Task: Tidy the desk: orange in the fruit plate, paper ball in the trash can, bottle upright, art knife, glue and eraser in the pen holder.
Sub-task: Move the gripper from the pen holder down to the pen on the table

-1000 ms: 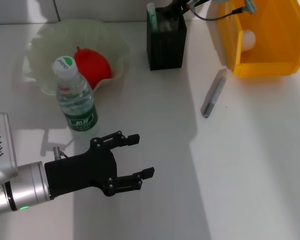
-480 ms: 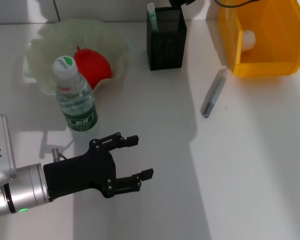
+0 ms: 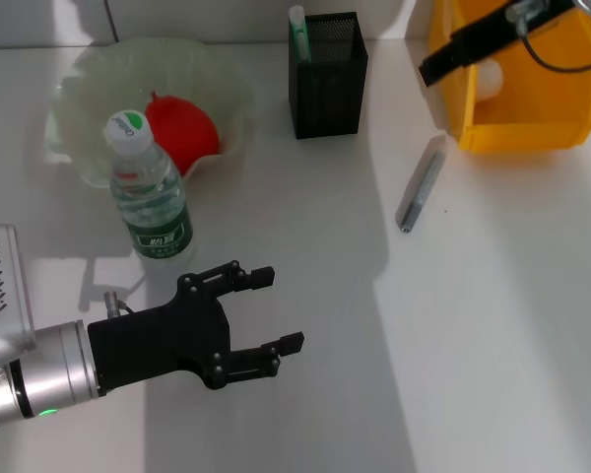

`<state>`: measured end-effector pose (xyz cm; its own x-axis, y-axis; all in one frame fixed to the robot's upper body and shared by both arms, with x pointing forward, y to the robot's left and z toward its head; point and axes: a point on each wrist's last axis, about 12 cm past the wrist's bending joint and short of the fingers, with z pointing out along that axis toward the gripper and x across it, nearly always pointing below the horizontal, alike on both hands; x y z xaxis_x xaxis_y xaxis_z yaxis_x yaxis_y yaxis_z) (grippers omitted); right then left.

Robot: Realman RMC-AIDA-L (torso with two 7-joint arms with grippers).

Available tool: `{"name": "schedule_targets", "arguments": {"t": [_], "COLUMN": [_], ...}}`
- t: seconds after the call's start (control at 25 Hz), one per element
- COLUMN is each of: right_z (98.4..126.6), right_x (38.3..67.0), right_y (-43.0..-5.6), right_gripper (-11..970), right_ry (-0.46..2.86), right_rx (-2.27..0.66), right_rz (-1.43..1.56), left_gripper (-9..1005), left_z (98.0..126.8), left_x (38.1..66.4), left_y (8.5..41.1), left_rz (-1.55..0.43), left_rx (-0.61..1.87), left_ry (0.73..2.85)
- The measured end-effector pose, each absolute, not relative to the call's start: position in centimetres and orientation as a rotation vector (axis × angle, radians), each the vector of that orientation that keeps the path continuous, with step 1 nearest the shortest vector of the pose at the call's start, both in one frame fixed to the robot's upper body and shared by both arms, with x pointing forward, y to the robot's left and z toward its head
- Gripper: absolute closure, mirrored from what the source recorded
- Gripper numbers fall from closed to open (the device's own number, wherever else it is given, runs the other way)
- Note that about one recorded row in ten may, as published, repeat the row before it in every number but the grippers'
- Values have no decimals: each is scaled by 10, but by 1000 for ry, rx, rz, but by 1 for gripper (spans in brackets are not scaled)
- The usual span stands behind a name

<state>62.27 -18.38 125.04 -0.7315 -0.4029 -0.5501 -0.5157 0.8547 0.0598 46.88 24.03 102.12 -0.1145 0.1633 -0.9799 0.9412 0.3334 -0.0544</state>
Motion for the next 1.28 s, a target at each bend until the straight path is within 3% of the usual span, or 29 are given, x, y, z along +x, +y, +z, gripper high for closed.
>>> {"name": "schedule_targets", "arguments": {"t": [0.04,0.2,0.6,1.28], "right_z": [1244,1213,1164,1141], "right_x": [621,617,628,639], "right_y": [-186,-195,-199,-193], "right_gripper": [471,283,286,290], "right_ry": [2522,2605,2667,2706], "right_rx": [-653,-523,-364,-319], "right_rz": [287,302,393,396], "left_gripper": [196,196,196,196], "left_z": [1021,1021,1022,1021], "left_x": [469,467,468,468], "left_y": [240,241,240,240], "left_rz": [-926,-929,-929,-925], "left_rx": [1040,1039,1048,1048], "left_ry": [1544,1541,1529,1535]}}
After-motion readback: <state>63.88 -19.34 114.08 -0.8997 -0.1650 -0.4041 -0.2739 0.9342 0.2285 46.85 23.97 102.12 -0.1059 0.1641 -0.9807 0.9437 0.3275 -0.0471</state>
